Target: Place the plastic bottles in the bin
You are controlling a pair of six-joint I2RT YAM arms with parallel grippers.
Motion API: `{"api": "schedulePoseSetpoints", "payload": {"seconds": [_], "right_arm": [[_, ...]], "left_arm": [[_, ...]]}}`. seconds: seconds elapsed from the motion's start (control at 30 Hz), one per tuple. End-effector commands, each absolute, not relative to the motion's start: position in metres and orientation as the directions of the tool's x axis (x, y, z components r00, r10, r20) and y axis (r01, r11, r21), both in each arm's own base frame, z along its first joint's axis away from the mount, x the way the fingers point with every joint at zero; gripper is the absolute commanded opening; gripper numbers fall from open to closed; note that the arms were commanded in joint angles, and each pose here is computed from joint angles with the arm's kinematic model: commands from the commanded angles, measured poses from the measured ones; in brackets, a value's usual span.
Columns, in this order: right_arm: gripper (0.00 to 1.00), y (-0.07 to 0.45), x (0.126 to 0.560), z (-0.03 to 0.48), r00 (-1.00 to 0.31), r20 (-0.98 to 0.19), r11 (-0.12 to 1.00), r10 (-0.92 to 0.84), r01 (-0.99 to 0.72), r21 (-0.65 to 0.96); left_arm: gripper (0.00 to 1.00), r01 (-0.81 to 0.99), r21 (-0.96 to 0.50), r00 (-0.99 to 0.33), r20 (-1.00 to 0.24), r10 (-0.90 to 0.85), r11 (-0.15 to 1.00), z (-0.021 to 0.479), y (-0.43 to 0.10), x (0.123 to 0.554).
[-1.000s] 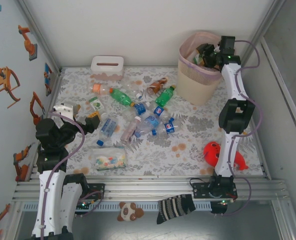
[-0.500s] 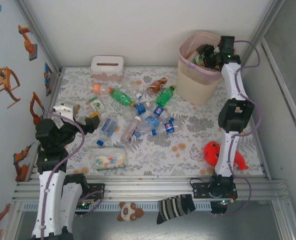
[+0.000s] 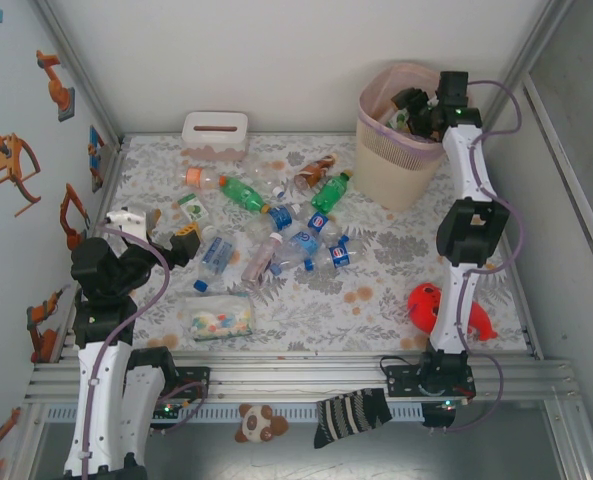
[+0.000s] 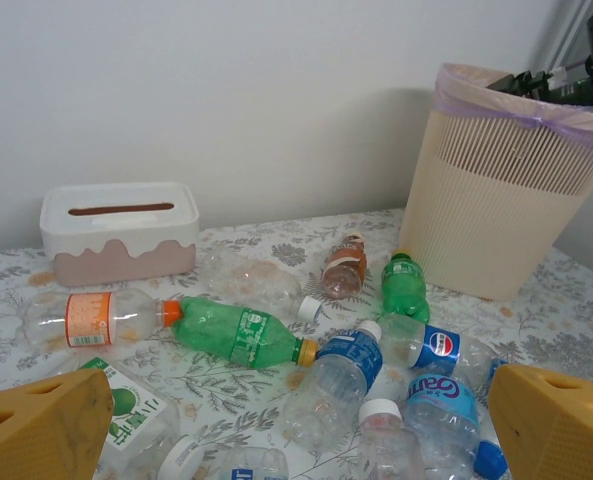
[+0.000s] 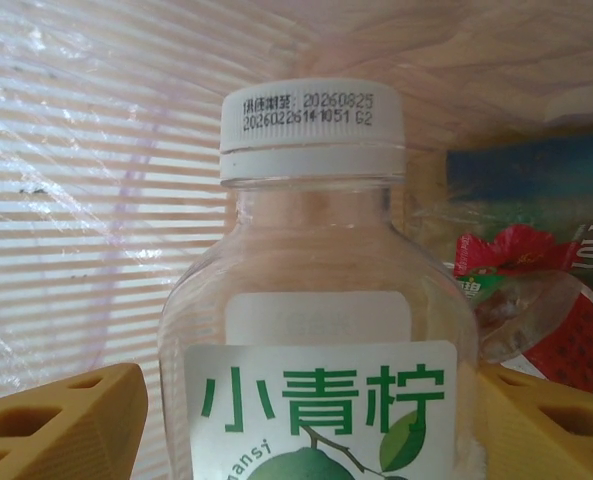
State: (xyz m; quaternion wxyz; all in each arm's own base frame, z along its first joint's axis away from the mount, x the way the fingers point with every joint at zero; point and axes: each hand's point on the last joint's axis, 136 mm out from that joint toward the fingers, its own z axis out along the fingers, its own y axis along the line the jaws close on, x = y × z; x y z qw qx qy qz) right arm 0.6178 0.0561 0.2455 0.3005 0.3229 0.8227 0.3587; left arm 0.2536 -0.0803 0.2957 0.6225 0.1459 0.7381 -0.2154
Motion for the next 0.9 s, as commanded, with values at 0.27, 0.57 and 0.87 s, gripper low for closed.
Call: {"api": "schedulePoseSetpoints", "payload": {"seconds": [0.27,0.57,0.87], "right_arm": [[0.83,0.045,0.576,0.349,-0.530,-0.478,0.653,0.700,0.204,0.730],[0.82,0.040,0.552,0.367,-0.522,-0.547,0.716,0.654,0.193,0.671],[0.74,0.060,0.513,0.382,-0.562,-0.651,0.826,0.510,0.109,0.553]], "left_arm": [[0.96,0.497,-0.126,-0.160,-0.986,-0.052,0.858,0.304,-0.083,0.251],[0.96,0.500,-0.129,-0.160,-0.986,-0.054,0.857,0.304,-0.083,0.251],[0.96,0.499,-0.130,-0.164,-0.985,-0.053,0.857,0.303,-0.083,0.253]]}}
